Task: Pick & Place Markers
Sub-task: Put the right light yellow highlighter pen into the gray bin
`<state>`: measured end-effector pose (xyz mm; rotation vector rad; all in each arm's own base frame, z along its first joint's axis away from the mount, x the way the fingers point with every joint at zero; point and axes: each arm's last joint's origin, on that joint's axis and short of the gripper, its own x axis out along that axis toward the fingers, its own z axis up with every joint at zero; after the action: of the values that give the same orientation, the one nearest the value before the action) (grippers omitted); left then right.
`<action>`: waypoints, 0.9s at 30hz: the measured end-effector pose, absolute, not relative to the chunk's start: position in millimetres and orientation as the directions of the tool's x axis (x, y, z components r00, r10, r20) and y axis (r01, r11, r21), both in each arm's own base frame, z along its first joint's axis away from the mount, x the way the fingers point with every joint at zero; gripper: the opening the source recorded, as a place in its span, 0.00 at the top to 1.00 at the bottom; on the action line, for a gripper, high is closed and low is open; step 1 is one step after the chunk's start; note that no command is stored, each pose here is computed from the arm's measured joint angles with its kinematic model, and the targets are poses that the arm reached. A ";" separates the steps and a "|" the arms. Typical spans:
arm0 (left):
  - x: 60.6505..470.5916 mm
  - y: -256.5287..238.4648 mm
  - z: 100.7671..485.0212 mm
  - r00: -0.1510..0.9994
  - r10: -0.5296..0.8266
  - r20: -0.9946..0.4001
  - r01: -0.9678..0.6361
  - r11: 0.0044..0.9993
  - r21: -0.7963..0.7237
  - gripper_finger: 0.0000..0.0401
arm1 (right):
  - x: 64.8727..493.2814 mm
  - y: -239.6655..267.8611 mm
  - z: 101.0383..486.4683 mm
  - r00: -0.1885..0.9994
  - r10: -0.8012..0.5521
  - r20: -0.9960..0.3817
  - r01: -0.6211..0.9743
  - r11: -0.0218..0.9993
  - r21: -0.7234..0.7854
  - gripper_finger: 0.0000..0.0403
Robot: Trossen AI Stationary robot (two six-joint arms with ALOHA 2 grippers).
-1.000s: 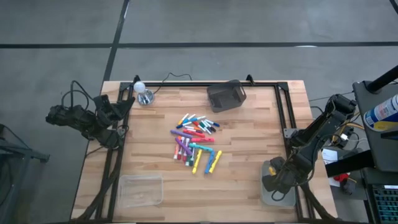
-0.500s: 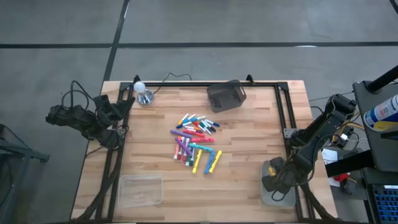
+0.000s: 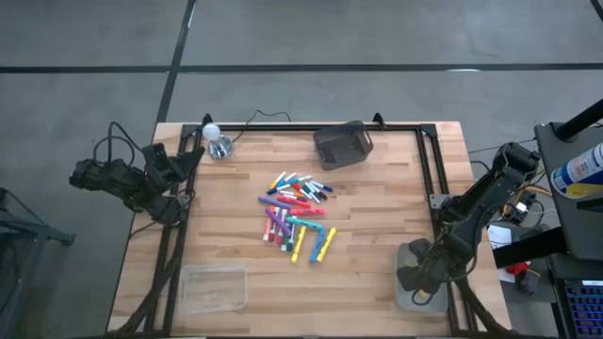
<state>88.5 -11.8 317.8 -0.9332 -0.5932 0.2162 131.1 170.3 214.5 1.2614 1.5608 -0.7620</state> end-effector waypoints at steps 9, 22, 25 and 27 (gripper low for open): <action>88.5 -11.8 317.8 0.821 0.422 0.385 0.066 0.599 -0.798 0.88 | 143.8 177.2 244.2 0.205 0.322 -0.924 0.824 0.452 0.341 0.57; 88.5 -11.8 317.8 0.821 0.422 0.385 0.070 0.594 -0.801 0.88 | 196.8 146.4 266.1 0.517 0.223 -0.827 0.666 0.502 0.552 0.62; 88.5 -11.8 317.8 0.821 0.422 0.385 0.070 0.594 -0.801 0.88 | 214.3 131.4 270.4 0.588 0.209 -0.782 0.568 0.581 0.583 0.64; 88.5 -11.8 317.8 0.821 0.422 0.385 0.071 0.594 -0.802 0.88 | 224.1 120.3 272.7 0.625 0.189 -0.757 0.503 0.644 0.577 0.64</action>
<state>88.5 -11.8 317.8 -0.9250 -0.5918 0.2181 224.1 120.3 272.7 0.8796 0.9035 -0.2092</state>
